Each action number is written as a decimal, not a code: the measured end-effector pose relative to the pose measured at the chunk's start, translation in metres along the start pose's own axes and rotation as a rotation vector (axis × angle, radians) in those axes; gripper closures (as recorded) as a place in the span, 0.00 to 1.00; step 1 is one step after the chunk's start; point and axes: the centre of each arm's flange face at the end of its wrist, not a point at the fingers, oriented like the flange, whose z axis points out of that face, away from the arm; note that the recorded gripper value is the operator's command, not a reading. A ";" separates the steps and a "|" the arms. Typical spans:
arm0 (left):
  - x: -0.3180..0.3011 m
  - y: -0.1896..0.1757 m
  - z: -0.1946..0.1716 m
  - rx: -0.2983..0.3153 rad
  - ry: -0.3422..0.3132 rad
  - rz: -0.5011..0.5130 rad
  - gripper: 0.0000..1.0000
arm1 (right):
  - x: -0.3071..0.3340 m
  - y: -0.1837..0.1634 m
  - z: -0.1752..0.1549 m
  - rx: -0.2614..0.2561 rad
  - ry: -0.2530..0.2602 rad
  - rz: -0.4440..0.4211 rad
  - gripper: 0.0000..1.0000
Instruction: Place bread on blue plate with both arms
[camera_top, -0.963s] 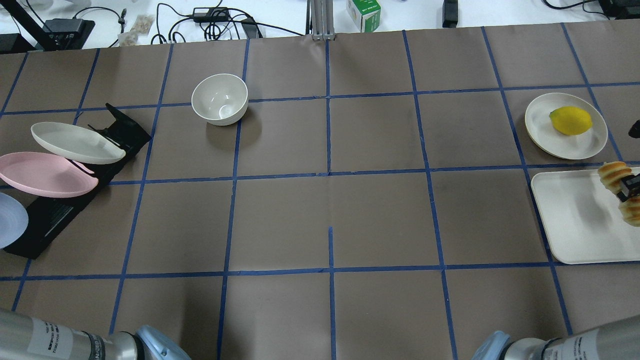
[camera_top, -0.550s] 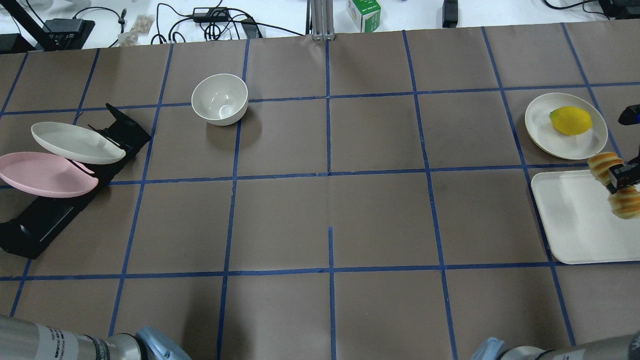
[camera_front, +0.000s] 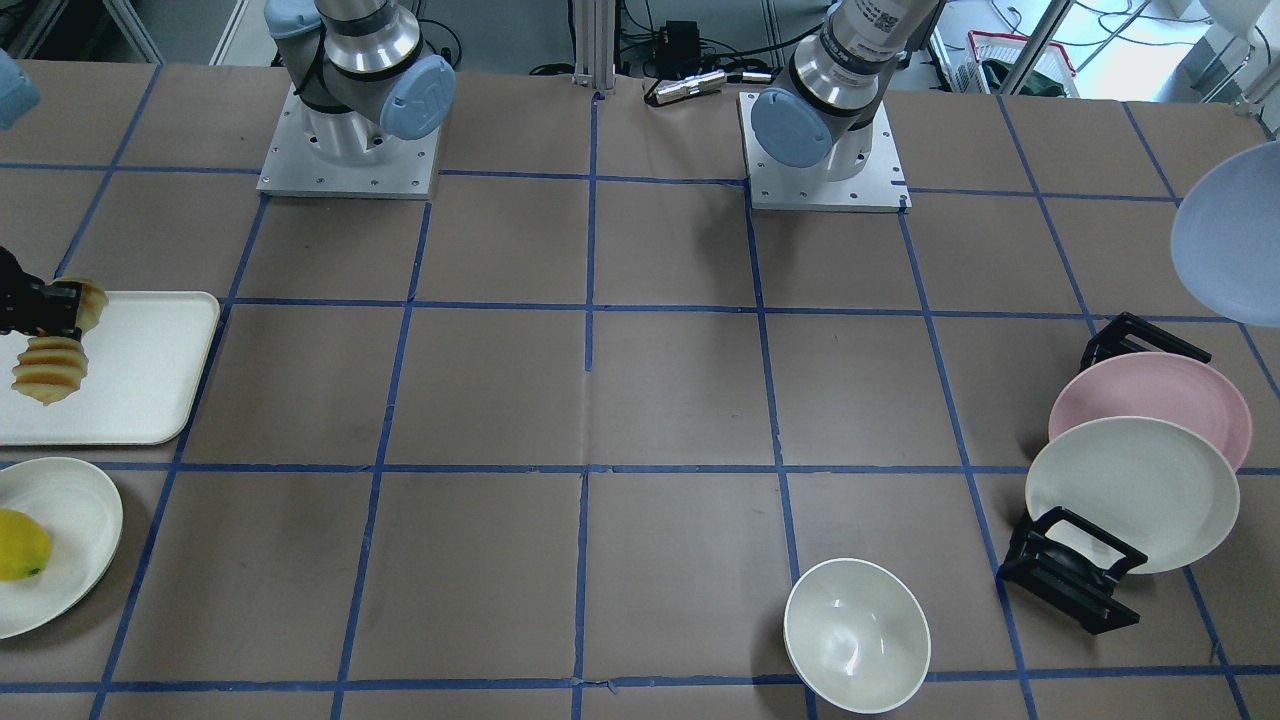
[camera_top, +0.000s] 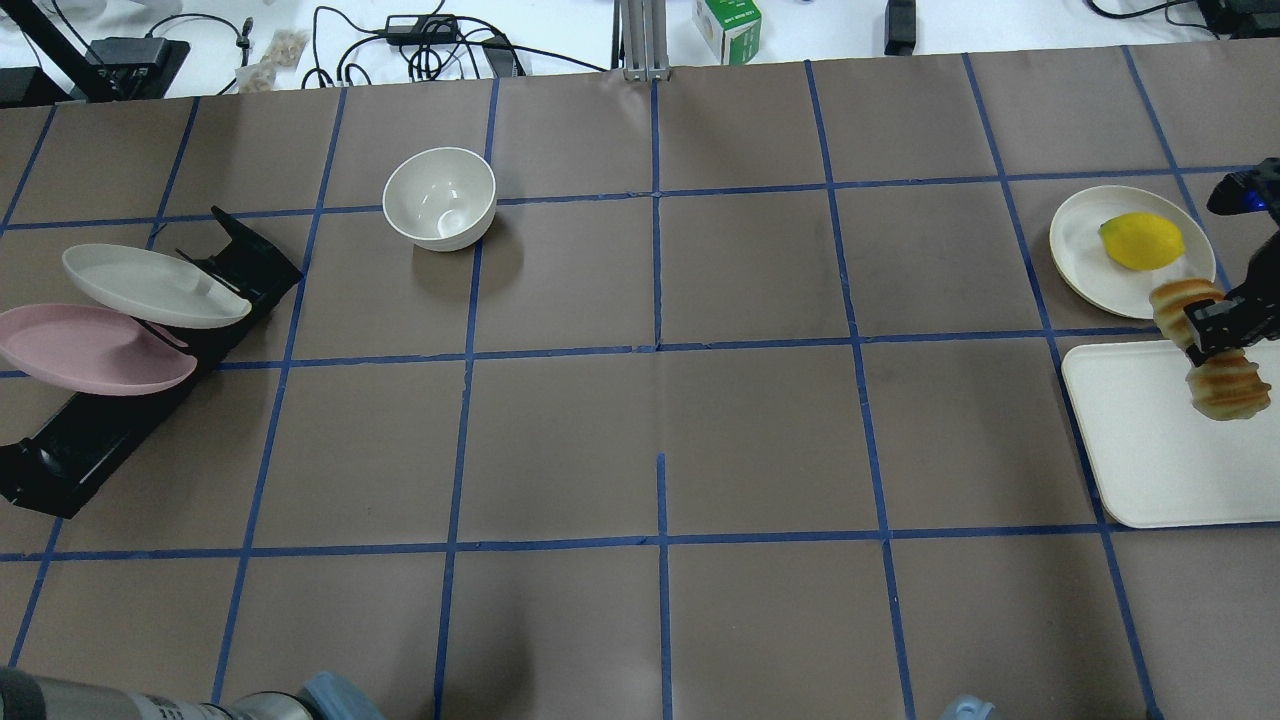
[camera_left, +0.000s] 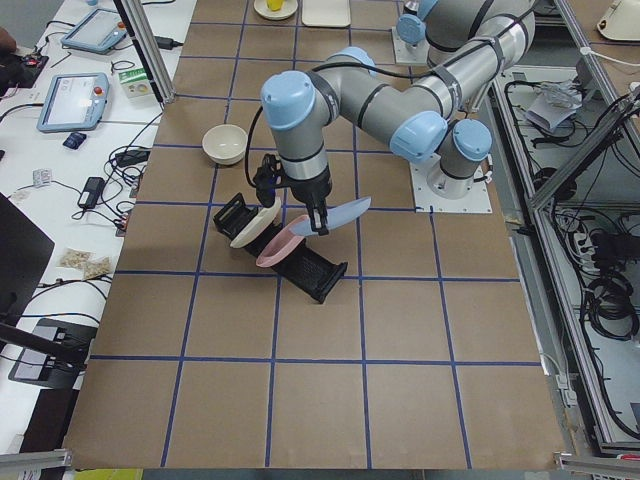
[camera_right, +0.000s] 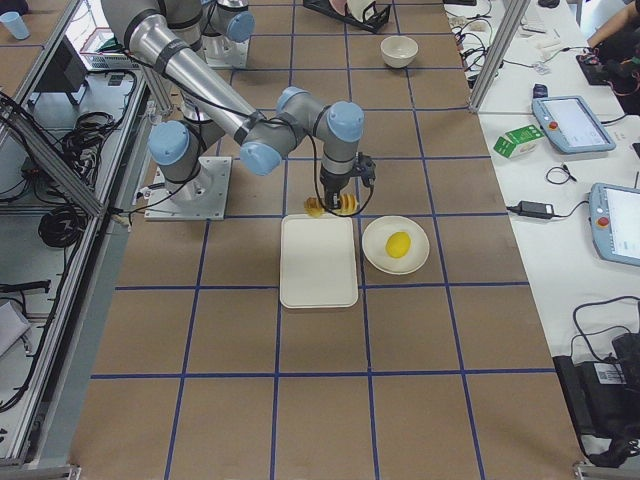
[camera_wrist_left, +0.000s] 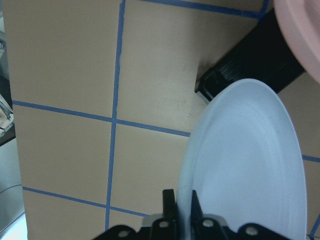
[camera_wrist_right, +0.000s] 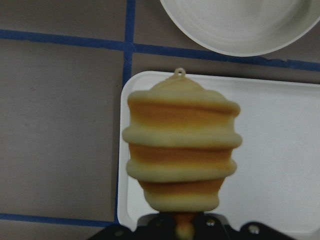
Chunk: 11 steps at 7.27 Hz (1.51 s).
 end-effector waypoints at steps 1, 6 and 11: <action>0.051 -0.019 -0.018 0.043 0.007 0.027 1.00 | -0.012 0.001 -0.007 -0.002 -0.002 0.007 0.92; 0.366 -0.087 -0.007 0.138 0.375 -0.109 1.00 | -0.034 0.002 -0.024 -0.006 -0.015 0.048 0.92; 0.547 -0.077 0.149 0.262 0.590 -0.084 1.00 | -0.056 -0.005 -0.041 -0.031 -0.074 0.086 0.92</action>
